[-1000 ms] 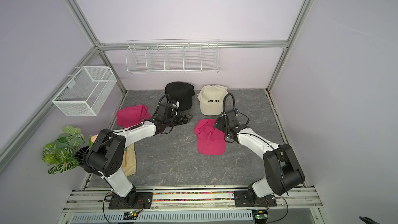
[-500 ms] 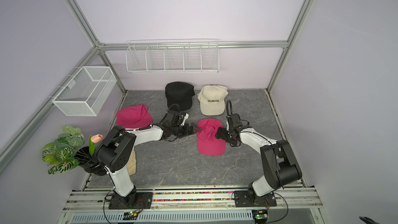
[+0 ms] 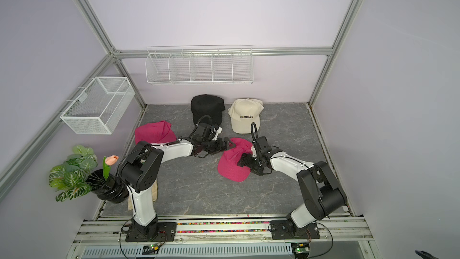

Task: Stack the baseball caps by color
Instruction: Move the baseball cap to the center of the board, then pick up the baseball cap from the center of the board.

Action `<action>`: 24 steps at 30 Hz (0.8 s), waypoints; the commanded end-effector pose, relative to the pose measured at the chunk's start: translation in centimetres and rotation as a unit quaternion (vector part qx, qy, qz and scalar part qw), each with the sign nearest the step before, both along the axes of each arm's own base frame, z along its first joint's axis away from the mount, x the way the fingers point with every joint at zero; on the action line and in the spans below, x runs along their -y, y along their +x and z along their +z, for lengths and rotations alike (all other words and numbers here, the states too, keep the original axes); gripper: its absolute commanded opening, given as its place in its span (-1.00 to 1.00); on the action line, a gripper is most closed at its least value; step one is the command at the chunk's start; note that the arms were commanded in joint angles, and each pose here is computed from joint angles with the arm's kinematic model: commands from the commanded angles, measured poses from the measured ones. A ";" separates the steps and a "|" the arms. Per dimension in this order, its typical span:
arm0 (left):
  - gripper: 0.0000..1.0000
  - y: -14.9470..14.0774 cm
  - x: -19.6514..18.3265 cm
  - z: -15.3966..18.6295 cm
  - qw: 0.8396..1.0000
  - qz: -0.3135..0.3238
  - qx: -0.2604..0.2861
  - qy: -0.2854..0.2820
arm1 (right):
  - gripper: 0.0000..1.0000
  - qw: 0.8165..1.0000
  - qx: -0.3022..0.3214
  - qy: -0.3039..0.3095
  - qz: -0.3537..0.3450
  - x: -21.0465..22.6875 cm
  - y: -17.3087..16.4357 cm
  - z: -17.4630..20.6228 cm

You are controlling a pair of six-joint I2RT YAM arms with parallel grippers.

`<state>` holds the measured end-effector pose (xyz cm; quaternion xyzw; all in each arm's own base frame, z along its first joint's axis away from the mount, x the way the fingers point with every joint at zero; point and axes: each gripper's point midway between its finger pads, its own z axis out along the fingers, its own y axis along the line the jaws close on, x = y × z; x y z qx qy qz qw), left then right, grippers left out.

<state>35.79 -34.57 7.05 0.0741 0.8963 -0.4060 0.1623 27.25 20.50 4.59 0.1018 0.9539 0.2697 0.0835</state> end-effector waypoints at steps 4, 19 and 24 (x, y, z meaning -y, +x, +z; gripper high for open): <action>0.99 1.6 -3.7 1.3 0.997 0.052 0.038 0.043 | 0.78 0.987 0.126 -0.102 -0.011 5.0 3.6 4.1; 0.99 2.8 -9.2 3.2 0.973 0.188 0.103 0.086 | 0.78 0.978 0.123 -0.106 0.134 2.2 9.4 1.4; 0.99 2.7 -9.7 4.0 0.969 0.198 0.124 0.079 | 0.78 0.975 0.091 -0.137 0.148 1.5 9.7 -1.0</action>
